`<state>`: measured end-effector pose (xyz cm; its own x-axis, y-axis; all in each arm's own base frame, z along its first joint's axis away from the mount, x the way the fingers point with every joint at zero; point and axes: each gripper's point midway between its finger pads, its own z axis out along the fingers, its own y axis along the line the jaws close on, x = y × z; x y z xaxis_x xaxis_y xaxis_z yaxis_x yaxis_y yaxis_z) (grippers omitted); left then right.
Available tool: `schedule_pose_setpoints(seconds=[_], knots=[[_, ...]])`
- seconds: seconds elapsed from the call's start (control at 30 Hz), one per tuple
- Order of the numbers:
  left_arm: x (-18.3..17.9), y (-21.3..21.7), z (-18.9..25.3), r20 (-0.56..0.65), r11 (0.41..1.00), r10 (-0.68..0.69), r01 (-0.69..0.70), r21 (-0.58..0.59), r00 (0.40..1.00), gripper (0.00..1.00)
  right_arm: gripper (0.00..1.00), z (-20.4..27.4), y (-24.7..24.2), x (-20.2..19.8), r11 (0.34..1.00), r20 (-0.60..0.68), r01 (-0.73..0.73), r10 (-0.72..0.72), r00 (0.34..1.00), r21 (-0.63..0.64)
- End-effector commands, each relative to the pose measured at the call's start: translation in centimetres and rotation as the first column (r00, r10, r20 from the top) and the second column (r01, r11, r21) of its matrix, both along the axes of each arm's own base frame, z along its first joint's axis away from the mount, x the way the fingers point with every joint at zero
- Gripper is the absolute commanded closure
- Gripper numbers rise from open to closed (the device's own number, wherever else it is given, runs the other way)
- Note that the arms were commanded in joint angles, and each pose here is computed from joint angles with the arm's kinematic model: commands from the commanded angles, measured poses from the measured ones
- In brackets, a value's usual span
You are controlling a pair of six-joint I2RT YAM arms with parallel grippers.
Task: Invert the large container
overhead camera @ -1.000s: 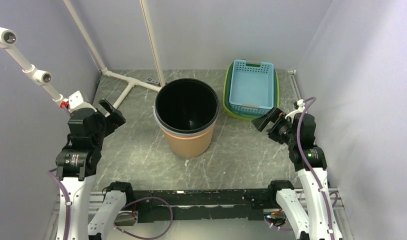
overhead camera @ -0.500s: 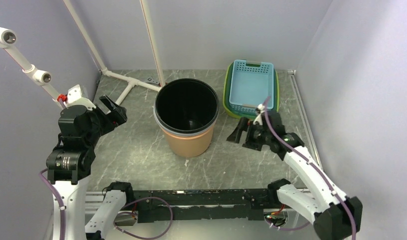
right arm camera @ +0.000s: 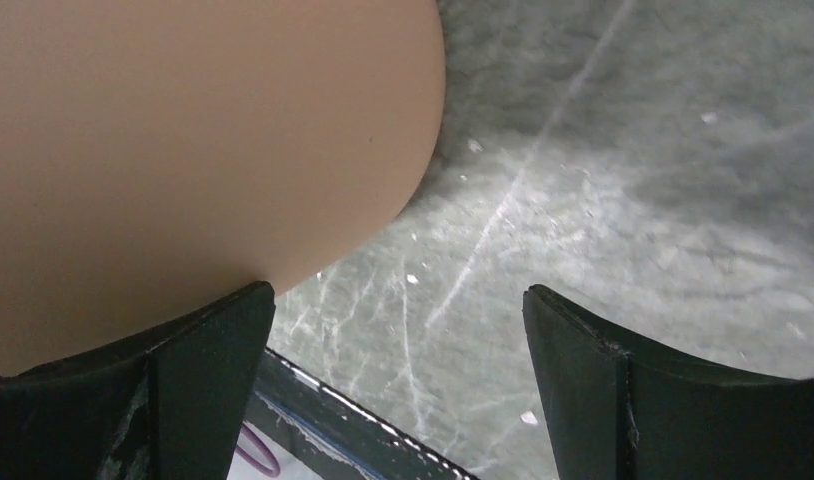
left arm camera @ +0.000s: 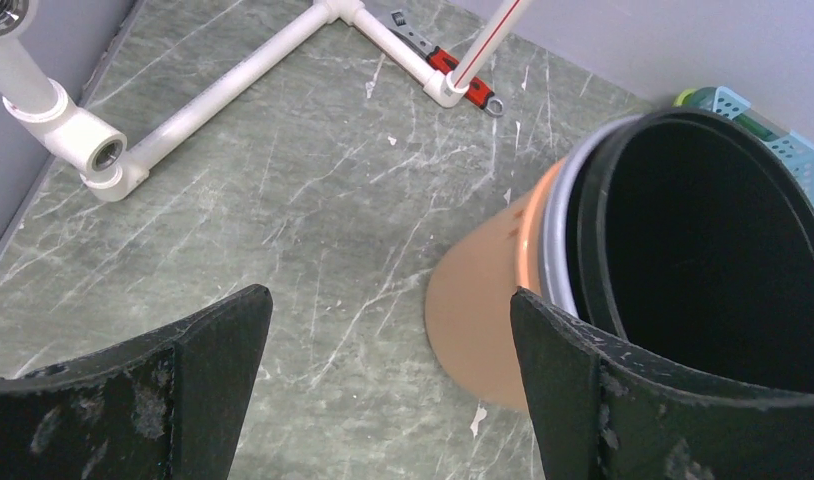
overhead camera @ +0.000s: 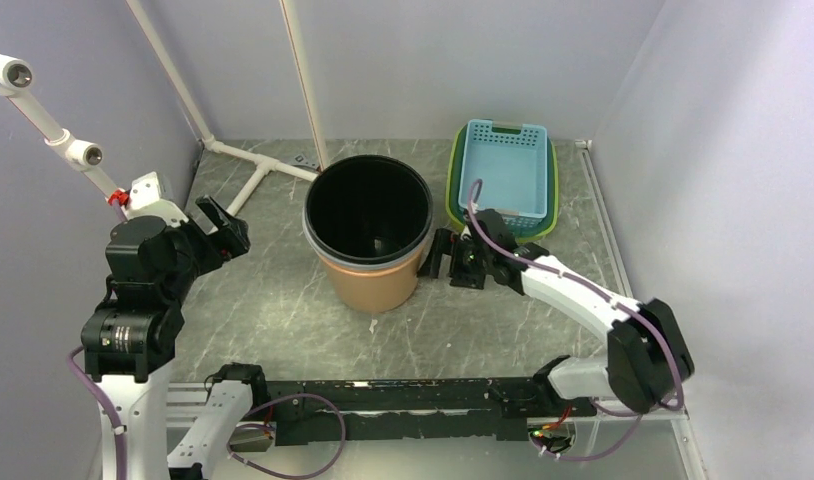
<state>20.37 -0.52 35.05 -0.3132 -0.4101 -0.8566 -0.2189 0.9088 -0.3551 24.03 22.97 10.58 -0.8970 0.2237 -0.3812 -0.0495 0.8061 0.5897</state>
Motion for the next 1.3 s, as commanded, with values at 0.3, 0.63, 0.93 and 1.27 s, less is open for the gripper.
schedule_pose_setpoints(seconds=[0.3,0.63,0.93,1.27], knots=[[0.4,-0.2,1.8,0.052,1.000,-0.013,0.012,0.001,0.999,0.05,0.00,2.3,3.6,5.1,0.955,0.095,-0.126,0.157,0.983,-0.268],[1.2,-0.4,0.3,0.023,1.000,-0.010,0.010,-0.020,1.000,0.05,0.00,8.6,-8.8,13.2,0.733,0.364,0.259,-0.017,0.931,-0.629],[1.4,-0.4,-0.1,-0.003,1.000,-0.019,0.019,-0.003,1.000,0.05,0.00,5.0,-7.1,19.2,0.807,0.208,0.024,0.124,0.970,-0.591],[0.7,0.2,-0.1,-0.021,1.000,-0.004,0.005,0.028,1.000,0.05,0.00,3.2,3.0,21.1,0.920,0.225,-0.289,0.350,0.909,-0.265]])
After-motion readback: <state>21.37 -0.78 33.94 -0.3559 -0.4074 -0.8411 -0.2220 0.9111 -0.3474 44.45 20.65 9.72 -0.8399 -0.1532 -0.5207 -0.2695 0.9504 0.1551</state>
